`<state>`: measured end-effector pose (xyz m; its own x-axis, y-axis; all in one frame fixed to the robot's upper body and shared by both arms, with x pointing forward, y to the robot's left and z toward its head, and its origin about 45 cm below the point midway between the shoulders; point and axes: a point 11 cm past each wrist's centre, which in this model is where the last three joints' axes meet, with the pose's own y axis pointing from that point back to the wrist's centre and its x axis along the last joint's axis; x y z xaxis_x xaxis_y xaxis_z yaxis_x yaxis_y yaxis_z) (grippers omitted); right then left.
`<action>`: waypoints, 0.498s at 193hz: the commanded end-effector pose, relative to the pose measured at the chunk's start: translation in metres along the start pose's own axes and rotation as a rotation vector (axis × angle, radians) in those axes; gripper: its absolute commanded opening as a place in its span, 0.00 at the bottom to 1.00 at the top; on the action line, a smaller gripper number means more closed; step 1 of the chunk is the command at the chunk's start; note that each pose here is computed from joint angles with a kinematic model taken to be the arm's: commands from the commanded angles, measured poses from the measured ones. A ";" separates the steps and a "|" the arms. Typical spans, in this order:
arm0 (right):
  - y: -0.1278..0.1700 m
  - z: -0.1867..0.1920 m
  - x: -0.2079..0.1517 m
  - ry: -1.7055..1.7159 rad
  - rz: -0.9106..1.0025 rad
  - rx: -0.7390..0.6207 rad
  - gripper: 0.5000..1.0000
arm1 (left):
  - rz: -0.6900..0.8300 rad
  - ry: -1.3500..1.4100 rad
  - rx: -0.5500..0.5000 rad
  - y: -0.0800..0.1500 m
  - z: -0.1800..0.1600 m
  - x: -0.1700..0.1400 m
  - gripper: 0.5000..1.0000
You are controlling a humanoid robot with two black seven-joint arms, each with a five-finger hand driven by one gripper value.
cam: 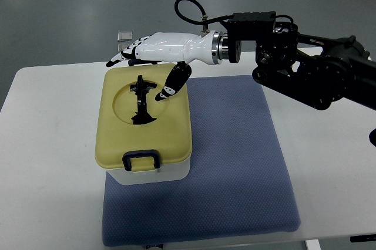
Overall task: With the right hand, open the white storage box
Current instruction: 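Lower the right hand and close its fingers around the black lid handle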
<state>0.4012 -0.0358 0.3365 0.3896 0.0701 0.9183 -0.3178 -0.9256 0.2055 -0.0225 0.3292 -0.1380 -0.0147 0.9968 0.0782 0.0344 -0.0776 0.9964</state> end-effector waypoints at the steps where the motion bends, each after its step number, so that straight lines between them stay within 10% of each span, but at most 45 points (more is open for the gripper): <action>1: -0.001 0.001 -0.004 -0.001 0.008 -0.002 0.84 | -0.002 0.000 -0.001 0.000 0.000 -0.001 1.00; 58: -0.006 0.001 -0.015 0.001 0.031 0.002 0.79 | -0.001 0.000 0.001 0.000 -0.001 -0.001 1.00; 96: -0.006 0.001 -0.016 0.005 0.039 0.002 0.26 | 0.000 0.000 0.001 0.000 -0.001 0.000 1.00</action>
<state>0.3975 -0.0320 0.3204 0.3776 0.0414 0.9250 -0.3282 -0.9281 0.1755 -0.0232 0.3291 -0.1380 -0.0149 0.9969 0.0778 0.0360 -0.0772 0.9964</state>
